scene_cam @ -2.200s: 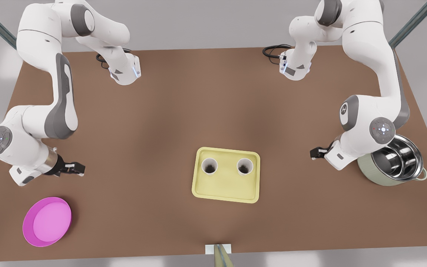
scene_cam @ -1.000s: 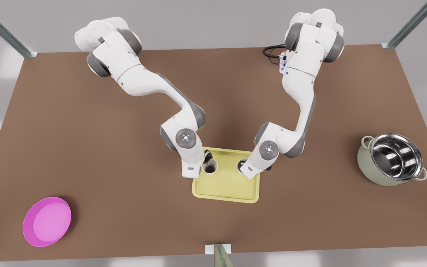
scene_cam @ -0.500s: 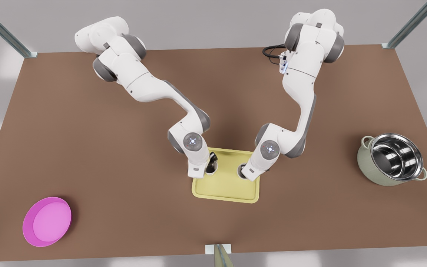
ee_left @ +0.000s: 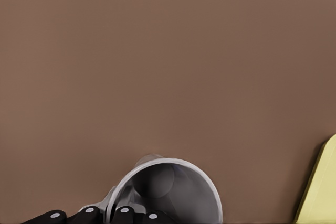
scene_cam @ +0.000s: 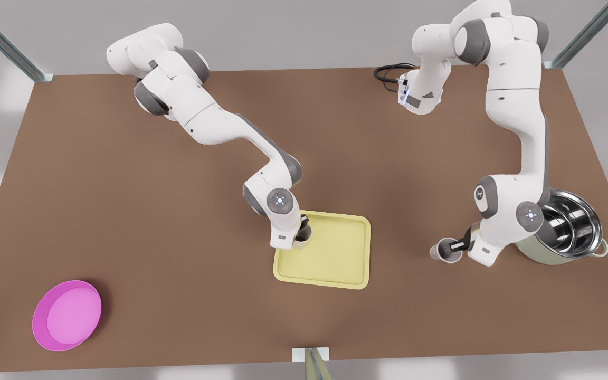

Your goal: Use the left arm to pick up the white IKEA cup from the tray and place it on the middle-left position; use the right arm to pick up the white IKEA cup from the tray and place it on the middle-right position

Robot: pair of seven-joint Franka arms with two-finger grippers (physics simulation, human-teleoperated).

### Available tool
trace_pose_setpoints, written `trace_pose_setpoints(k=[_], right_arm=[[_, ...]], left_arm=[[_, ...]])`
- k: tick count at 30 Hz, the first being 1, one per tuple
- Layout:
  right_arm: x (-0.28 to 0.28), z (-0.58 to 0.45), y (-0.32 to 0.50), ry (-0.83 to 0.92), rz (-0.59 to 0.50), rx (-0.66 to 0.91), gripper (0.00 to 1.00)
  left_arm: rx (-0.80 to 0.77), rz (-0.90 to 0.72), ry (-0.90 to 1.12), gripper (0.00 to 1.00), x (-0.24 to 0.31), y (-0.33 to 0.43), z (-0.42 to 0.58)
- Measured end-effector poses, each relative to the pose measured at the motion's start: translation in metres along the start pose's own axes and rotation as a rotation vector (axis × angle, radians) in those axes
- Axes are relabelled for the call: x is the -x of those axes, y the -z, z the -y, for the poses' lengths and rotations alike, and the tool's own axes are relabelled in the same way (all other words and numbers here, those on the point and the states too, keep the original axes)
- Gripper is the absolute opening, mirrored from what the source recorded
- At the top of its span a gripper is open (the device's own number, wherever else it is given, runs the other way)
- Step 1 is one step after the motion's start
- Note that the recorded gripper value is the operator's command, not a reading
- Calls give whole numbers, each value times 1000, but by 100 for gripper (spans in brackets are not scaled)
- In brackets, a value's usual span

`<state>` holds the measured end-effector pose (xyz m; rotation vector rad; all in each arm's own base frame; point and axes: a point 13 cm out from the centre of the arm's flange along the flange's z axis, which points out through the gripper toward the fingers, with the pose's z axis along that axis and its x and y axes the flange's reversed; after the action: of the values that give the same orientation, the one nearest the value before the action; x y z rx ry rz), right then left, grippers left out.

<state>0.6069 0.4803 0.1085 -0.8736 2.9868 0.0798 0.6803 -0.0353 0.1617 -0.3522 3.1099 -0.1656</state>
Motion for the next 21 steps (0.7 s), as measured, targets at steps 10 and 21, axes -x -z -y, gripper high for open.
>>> trace_pose_setpoints(k=[10, 21], right_arm=[[-3, 23, 26, -40, -27, -8, 18], [-37, 257, 129, -345, -42, 22, 17]], left_arm=[[-13, 100, -177, 19, 4, -15, -7], [1, 100, -300, 21, -10, -40, -17]])
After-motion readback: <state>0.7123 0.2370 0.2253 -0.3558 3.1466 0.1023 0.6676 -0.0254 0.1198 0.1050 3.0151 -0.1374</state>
